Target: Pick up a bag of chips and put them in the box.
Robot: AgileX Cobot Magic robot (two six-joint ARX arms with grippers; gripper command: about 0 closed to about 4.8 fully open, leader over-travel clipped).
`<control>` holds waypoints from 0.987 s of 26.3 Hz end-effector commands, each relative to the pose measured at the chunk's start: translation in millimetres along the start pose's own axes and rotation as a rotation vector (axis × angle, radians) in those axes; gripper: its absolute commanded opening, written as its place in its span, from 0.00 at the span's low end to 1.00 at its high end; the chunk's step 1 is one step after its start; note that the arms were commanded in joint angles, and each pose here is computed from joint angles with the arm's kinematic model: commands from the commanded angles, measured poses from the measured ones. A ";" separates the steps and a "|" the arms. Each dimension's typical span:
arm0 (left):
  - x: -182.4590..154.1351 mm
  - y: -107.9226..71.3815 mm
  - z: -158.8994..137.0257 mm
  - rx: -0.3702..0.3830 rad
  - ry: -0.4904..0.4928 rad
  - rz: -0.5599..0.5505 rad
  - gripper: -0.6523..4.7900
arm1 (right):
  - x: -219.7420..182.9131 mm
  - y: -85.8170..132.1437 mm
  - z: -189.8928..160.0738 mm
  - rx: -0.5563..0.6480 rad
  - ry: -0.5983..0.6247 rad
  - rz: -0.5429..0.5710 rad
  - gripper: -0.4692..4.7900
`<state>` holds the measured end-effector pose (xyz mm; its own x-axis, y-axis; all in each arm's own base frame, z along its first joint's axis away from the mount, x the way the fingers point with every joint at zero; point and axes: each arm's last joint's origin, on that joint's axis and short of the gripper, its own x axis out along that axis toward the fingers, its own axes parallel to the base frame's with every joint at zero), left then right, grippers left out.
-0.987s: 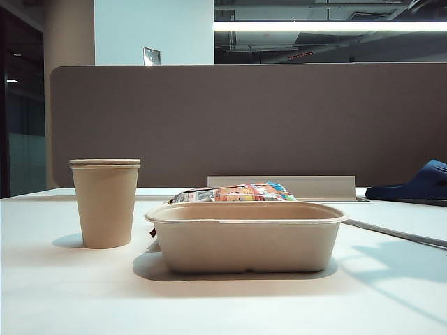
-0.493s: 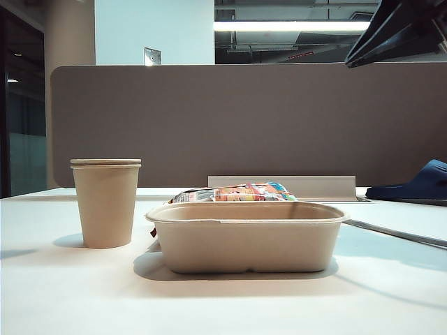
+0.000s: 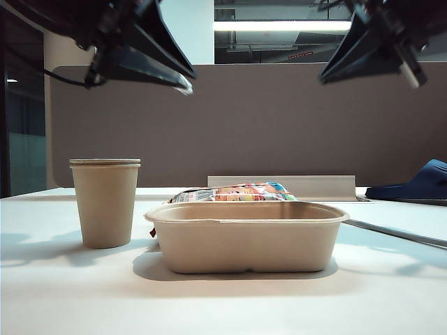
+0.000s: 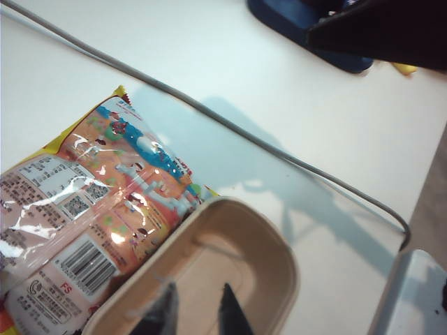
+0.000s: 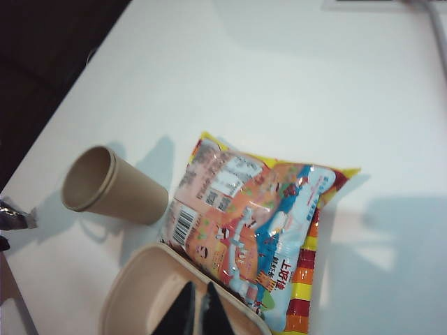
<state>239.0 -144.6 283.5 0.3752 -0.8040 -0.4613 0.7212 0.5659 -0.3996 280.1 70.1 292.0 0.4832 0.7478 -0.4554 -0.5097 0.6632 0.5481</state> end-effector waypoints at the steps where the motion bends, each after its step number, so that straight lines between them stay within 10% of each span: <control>1: 7.8 3.4 3.4 0.021 -0.027 0.020 0.28 | 18.2 -14.1 0.6 0.012 0.036 0.031 0.13; 18: 45.9 28.7 -5.5 -0.022 0.006 0.029 0.39 | 74.3 -61.2 -8.0 0.032 0.080 0.149 0.13; 26: 54.8 9.8 -4.5 0.127 0.031 0.016 0.39 | 89.5 -75.0 -15.2 0.023 0.097 0.173 0.51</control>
<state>264.8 -179.6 246.1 0.3628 -0.7885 -0.4967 0.7634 0.5571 -0.3268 349.7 86.6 200.8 0.3304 0.8422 -0.4261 -0.5548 0.5385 0.6342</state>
